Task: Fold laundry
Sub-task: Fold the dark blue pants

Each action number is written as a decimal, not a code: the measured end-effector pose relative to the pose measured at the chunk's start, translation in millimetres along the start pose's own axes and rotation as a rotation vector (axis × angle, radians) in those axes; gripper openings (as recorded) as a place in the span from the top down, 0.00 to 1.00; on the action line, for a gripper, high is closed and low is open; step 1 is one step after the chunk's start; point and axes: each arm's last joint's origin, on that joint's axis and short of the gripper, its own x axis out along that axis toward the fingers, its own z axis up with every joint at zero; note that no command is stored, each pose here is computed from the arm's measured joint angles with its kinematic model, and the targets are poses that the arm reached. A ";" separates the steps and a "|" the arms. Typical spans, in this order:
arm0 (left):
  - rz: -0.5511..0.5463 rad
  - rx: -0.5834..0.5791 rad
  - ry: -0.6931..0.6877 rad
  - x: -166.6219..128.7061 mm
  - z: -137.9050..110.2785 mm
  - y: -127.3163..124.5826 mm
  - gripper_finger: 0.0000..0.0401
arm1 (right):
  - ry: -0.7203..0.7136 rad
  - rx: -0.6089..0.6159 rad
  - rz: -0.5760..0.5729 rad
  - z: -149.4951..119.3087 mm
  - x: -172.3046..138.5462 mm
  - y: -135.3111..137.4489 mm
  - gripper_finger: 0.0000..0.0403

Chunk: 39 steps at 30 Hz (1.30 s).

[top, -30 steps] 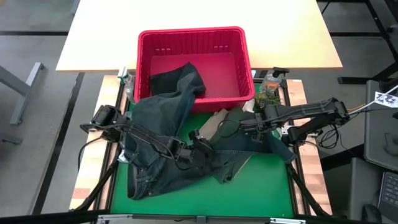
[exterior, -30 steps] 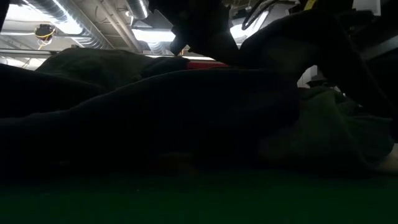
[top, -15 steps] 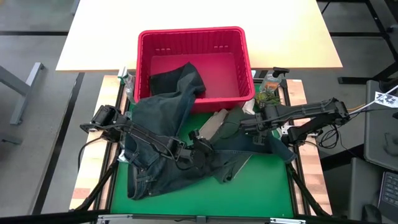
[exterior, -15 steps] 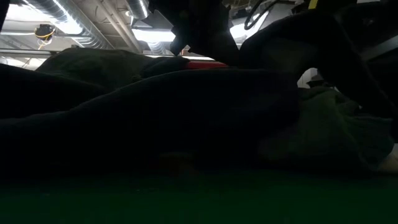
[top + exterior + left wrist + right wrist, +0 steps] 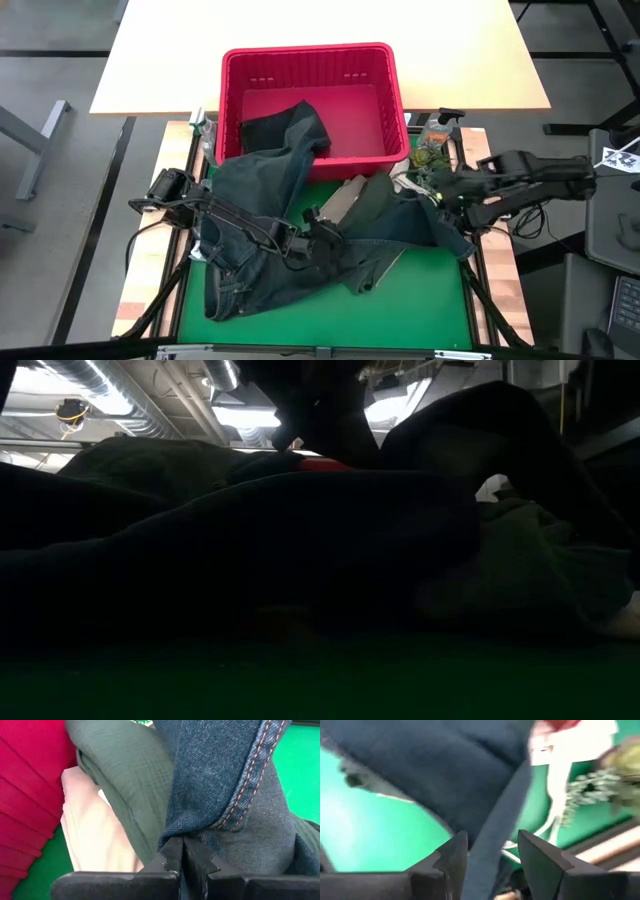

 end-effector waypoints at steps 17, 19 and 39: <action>-0.001 -0.005 0.002 -0.4 -0.4 -0.5 0.99 | -0.090 -0.192 0.169 -59.0 111.9 54.4 0.57; -0.001 -0.005 0.001 -0.4 -0.4 -0.5 0.99 | -0.123 -0.216 0.090 -59.4 118.7 59.3 0.57; -0.014 -0.005 0.007 -0.4 -0.5 -0.7 0.99 | 0.082 -0.340 -0.275 -66.7 191.6 86.7 0.57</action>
